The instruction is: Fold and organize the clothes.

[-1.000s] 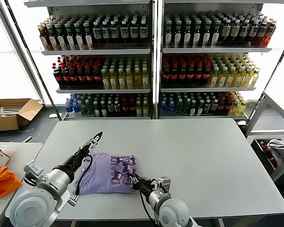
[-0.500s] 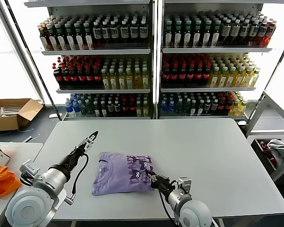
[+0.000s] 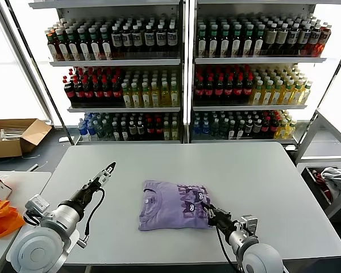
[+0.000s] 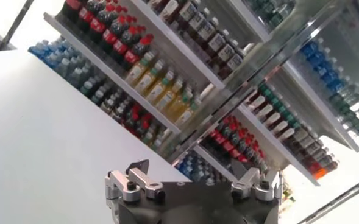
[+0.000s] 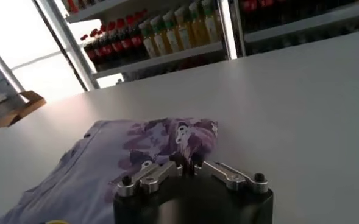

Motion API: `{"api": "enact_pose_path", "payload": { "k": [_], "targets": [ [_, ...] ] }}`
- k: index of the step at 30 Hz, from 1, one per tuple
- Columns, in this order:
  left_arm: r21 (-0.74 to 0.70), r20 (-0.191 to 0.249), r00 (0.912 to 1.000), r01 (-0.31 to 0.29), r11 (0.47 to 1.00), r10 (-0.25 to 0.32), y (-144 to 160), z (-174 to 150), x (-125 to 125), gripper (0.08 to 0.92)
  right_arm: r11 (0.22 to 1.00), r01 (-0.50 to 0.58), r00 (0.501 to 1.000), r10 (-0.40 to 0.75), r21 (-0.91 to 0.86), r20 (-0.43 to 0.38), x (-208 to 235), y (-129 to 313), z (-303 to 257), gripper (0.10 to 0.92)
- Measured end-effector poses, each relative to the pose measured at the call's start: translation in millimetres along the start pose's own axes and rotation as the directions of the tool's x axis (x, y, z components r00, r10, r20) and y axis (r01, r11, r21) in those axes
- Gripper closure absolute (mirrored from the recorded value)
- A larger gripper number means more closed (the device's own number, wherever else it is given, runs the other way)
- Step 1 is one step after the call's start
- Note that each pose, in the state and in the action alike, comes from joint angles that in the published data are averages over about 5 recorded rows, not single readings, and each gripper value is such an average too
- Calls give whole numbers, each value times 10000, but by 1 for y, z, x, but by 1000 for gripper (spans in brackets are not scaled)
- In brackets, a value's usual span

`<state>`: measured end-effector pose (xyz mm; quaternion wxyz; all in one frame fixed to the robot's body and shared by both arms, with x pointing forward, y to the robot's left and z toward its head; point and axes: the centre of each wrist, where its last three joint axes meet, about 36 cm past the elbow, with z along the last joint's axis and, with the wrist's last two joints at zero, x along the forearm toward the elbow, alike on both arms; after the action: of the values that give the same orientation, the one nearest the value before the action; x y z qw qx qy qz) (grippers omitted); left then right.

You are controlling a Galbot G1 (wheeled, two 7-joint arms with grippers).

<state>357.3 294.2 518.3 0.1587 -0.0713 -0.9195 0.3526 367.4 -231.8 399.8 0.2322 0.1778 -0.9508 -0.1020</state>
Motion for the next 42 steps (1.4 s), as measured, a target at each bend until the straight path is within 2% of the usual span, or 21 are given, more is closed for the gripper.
{"api": "enact_pose_path", "payload": {
  "k": [6, 11, 16, 20, 23, 27, 36, 42],
  "targets": [
    [-838, 28, 10000, 5, 9965, -3, 6, 7, 0, 177, 9984, -535, 9980, 528, 205, 335, 9, -14, -4, 626],
    [-1247, 32, 9999, -115, 9921, 120, 8, 13, -1, 177, 9965, -761, 9928, 725, 349, 952, 11, -17, -14, 504],
    [-1514, 8, 9998, -184, 9883, 188, 7, 17, 0, 177, 9951, -615, 9873, 492, 773, 1511, 1, -4, -21, 340],
    [-1696, 8, 9998, -211, 9853, 216, 7, 19, 3, 177, 9928, -310, 9839, 100, 1154, 1786, -14, 20, -22, 238],
    [-1778, 23, 9998, -166, 9839, 173, 9, 20, 5, 177, 9900, -158, 9833, -101, 1405, 1816, -28, 39, -16, 205],
    [-1821, 56, 9999, -112, 9832, 124, 10, 22, 9, 177, 9872, -245, 9873, -8, 1577, 1586, -42, 55, -3, 200],
    [-1711, 38, 9999, -109, 9852, 118, 11, 30, 9, 177, 9877, -700, 9955, 602, 1397, 735, -54, 67, 33, 200],
    [-1695, -14, 10000, -72, 9855, 71, 12, 33, 11, 177, 9898, -976, 9934, 906, 1041, 698, -52, 72, 36, 200]
  ]
}}
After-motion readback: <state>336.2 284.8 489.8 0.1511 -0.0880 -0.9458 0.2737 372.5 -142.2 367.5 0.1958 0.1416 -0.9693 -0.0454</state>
